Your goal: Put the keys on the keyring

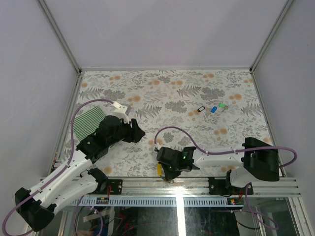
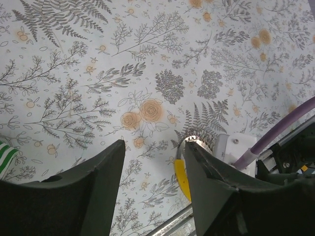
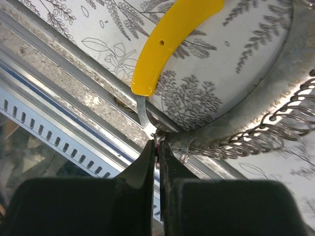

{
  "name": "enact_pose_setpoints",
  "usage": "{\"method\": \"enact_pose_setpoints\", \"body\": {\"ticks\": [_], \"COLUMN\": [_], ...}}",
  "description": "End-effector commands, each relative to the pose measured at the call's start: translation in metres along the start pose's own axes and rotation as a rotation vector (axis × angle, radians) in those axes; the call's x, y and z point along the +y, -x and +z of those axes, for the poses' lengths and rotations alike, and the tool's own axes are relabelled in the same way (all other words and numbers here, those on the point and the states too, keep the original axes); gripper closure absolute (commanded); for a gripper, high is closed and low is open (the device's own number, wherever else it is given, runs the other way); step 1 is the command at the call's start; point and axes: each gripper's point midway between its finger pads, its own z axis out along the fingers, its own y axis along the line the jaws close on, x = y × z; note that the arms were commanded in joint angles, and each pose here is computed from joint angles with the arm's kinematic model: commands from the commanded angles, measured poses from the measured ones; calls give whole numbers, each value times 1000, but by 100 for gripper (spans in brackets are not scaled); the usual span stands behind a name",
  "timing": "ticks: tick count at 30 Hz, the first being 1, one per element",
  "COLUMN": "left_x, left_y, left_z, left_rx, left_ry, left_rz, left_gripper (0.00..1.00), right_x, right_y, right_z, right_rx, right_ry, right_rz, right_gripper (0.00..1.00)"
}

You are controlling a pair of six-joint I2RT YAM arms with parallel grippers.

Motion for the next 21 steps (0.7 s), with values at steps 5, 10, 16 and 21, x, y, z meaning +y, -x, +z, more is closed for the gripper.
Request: {"method": "enact_pose_setpoints", "body": {"ticks": [5,10,16,21], "left_x": [-61,-104,-141,-161], "left_y": [39,64,93,107], "left_z": [-27,-54,-80,-96], "left_rx": [-135,-221,-289,-318], "left_ry": [-311,-526,-684,-777], "left_rz": [94,221,424,527], "left_gripper": [47,47,46,44], "right_x": [5,18,27,34], "right_y": [55,92,121,136], "right_z": [-79,-145,-214,-252], "right_rx": [-280,-498,-686,-758], "right_ry": [-35,-6,-12,-25], "right_rz": [-171,-299,-409,-447], "right_gripper": [100,100,100,100]}}
